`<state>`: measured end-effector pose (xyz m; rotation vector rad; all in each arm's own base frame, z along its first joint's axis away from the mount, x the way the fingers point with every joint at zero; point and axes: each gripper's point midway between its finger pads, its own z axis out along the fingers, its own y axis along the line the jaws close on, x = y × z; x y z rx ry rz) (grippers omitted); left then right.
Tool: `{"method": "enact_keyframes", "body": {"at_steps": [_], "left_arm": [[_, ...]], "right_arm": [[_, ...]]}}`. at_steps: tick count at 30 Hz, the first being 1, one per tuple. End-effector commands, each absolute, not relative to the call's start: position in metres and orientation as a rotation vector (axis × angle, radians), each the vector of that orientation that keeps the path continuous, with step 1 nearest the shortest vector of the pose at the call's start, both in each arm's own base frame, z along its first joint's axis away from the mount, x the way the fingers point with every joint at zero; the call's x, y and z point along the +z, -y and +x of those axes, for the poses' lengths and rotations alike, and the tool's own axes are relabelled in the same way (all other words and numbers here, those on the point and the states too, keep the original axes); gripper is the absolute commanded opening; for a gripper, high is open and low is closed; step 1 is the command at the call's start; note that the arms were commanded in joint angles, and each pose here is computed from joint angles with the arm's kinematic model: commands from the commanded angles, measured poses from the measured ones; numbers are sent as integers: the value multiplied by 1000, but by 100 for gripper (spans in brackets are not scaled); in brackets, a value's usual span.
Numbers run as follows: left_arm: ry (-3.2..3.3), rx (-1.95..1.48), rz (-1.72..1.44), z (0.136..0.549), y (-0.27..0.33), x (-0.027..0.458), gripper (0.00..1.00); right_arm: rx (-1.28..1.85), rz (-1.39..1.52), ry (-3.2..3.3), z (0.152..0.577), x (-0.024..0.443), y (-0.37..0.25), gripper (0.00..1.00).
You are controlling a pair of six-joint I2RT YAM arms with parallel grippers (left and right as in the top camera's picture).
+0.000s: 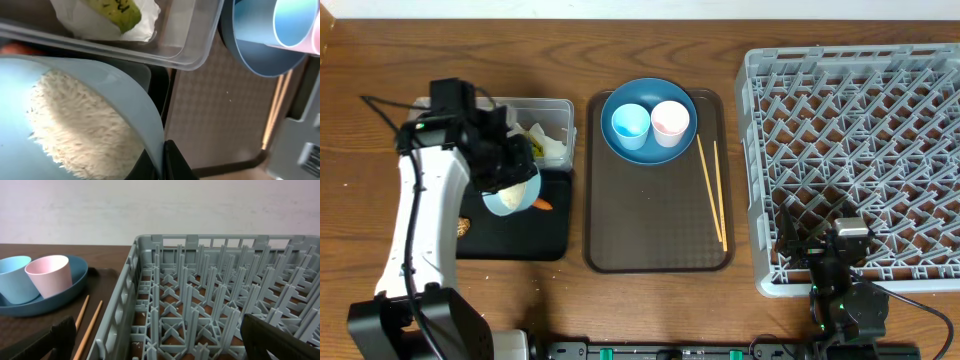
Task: Sort waste into correct bins and load items into the dishwasher rack
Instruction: 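Lift the rice bowl and carry it left over the black tray, then tilt the bowl with the left gripper to pour rice onto the black tray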
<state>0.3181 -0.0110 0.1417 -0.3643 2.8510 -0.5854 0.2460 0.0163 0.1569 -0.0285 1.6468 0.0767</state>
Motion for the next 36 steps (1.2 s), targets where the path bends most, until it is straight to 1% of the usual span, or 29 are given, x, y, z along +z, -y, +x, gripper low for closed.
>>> {"method": "enact_keyframes", "body": {"at_steps": [1,4,9,15,19,22,29,36], "left_arm": [[-2758,-770,-294,315,17,158,6],[-2703,-881,-273,312,16,162,6],[-2641,-1026,-288,302,13,149,6],[-2414,-1277,-295,293,8,150,6],[-2317,-1326,-336,286,-4,151,6],[-2227,-1359,-294,283,-7,159,6],[-2141,-1344,-250,278,-14,160,6],[-2008,-1341,-225,279,-25,173,6]], "right_arm": [[47,-16,-1647,246,156,-10,99],[47,-16,-1648,246,156,-10,99],[47,-16,-1648,246,156,-10,99],[47,-16,-1647,246,156,-10,99],[47,-16,-1648,246,156,-10,98],[47,-16,-1647,246,156,-10,99],[47,-16,-1647,246,156,-10,99],[47,-16,-1647,246,156,-10,99]]}}
